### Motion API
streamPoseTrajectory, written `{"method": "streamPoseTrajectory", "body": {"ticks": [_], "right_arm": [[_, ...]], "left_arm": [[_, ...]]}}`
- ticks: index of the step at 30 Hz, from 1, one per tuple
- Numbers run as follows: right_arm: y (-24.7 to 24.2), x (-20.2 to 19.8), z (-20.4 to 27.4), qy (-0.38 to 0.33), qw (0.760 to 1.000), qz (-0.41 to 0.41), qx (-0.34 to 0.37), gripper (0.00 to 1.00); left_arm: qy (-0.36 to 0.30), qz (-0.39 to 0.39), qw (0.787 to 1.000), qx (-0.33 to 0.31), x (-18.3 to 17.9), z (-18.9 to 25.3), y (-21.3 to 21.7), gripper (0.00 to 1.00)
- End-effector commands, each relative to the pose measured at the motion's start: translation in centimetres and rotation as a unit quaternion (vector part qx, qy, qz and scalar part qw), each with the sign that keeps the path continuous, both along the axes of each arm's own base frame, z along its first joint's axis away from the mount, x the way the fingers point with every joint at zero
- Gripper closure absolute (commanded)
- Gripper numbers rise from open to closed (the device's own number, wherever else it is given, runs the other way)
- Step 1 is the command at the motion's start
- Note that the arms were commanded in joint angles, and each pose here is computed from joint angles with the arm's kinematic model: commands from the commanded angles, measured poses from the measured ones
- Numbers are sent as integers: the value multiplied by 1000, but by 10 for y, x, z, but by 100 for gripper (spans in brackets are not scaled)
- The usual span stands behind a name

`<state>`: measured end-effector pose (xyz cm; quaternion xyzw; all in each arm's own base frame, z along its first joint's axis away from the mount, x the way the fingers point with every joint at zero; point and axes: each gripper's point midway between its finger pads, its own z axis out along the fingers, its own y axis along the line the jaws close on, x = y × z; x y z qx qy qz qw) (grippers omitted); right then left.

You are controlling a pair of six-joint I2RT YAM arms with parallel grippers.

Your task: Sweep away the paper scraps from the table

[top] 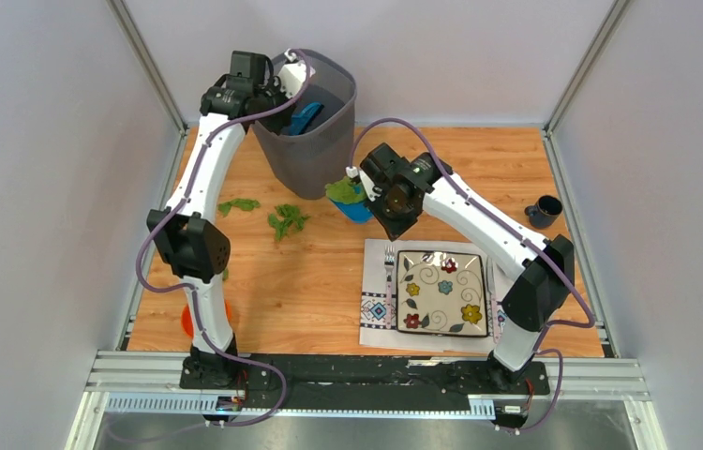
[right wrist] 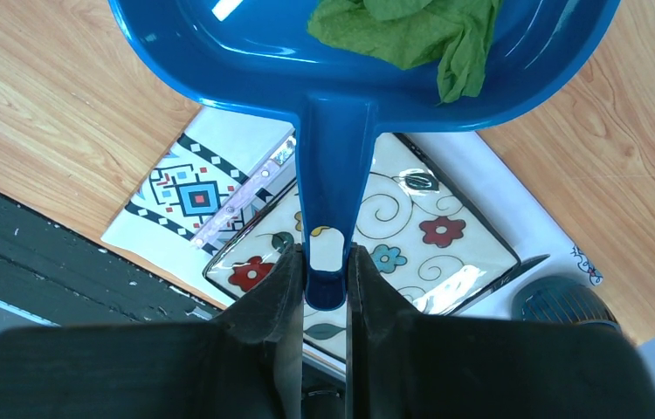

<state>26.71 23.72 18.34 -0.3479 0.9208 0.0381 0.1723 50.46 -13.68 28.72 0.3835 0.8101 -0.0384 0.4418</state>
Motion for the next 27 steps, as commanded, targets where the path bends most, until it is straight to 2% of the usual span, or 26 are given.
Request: {"method": "streamPoseTrajectory", "body": {"ticks": [1, 7, 14, 20, 22, 27], "right_arm": [[2, 5, 21, -33, 999, -8, 34, 100], [-6, 13, 39, -50, 997, -40, 48, 100], [-22, 24, 60, -76, 994, -64, 43, 100], [-34, 29, 86, -98, 992, -73, 31, 100], [-38, 29, 89, -97, 992, -72, 23, 100], [-43, 34, 112, -113, 991, -64, 9, 100]], "left_arm": [[56, -28, 996, -68, -17, -7, -29, 100], [70, 11, 989, -127, -17, 5, -39, 100], [14, 13, 981, -192, -11, 54, -50, 100], [-54, 44, 980, -188, -3, 88, -37, 100], [-85, 62, 980, -168, -1, 99, -24, 100], [-148, 89, 974, -144, -12, 131, 2, 100]]}}
